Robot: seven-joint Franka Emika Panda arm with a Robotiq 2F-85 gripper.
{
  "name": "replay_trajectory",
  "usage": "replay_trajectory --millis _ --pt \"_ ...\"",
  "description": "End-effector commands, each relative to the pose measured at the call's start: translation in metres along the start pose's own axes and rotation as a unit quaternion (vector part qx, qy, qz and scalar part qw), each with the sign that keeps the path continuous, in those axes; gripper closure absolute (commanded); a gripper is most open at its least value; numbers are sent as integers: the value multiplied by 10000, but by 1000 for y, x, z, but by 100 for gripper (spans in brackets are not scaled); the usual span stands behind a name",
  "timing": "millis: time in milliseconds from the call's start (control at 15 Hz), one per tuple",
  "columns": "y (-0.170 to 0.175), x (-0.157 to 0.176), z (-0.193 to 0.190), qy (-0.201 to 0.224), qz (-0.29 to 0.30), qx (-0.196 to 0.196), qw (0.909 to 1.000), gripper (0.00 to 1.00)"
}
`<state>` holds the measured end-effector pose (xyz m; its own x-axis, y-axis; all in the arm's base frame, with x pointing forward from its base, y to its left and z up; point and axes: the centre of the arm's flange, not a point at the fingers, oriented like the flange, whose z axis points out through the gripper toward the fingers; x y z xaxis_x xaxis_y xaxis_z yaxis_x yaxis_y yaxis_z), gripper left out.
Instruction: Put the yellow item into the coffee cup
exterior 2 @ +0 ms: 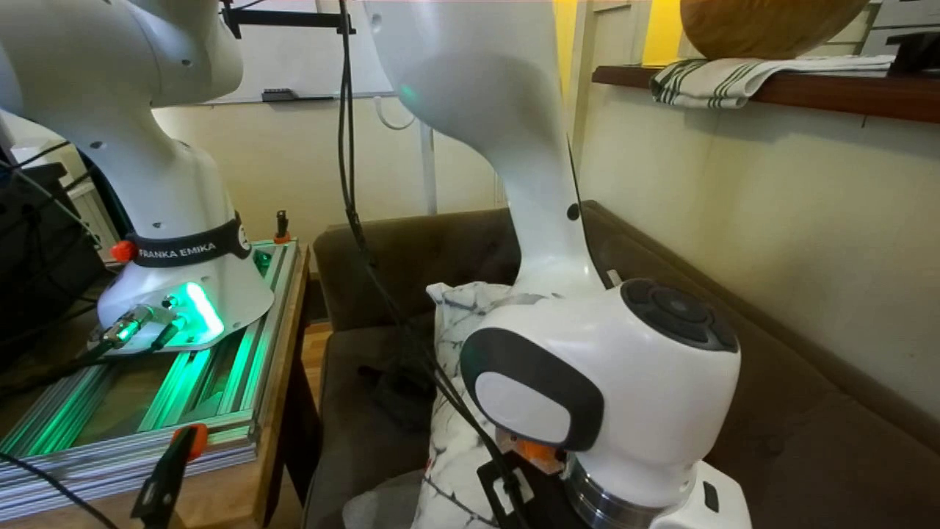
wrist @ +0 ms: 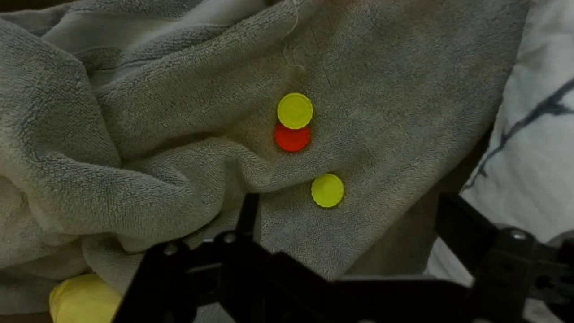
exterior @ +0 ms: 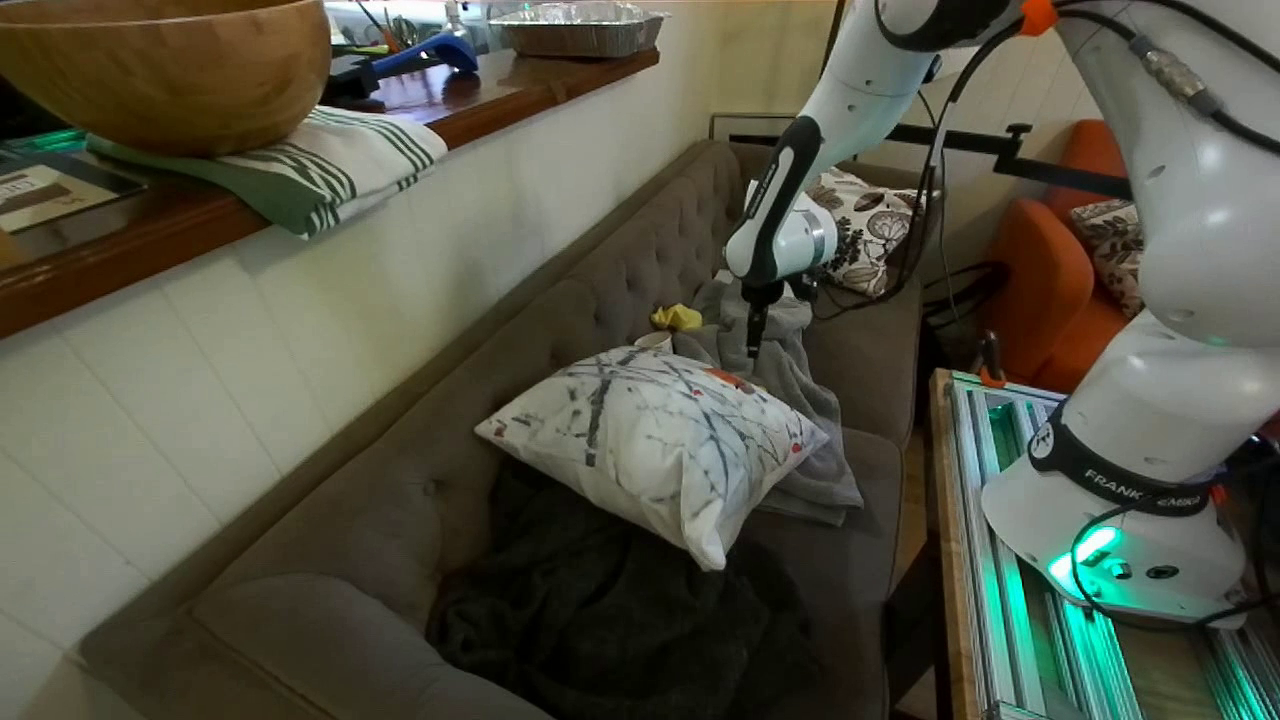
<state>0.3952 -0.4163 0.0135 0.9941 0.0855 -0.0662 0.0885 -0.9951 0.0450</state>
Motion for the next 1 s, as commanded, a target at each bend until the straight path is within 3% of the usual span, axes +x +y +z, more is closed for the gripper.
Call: replay_trajectory --millis 0,733,800,867,933 --pt "5 8 49 173 260 23 9995 0" --pt "13 -4 130 57 942 -403 9947 0" --pt "15 -4 134 46 1005 -395 9941 6" --pt "16 -4 137 33 1042 -418 9937 26" --pt "17 -4 140 33 1067 -444 9933 34"
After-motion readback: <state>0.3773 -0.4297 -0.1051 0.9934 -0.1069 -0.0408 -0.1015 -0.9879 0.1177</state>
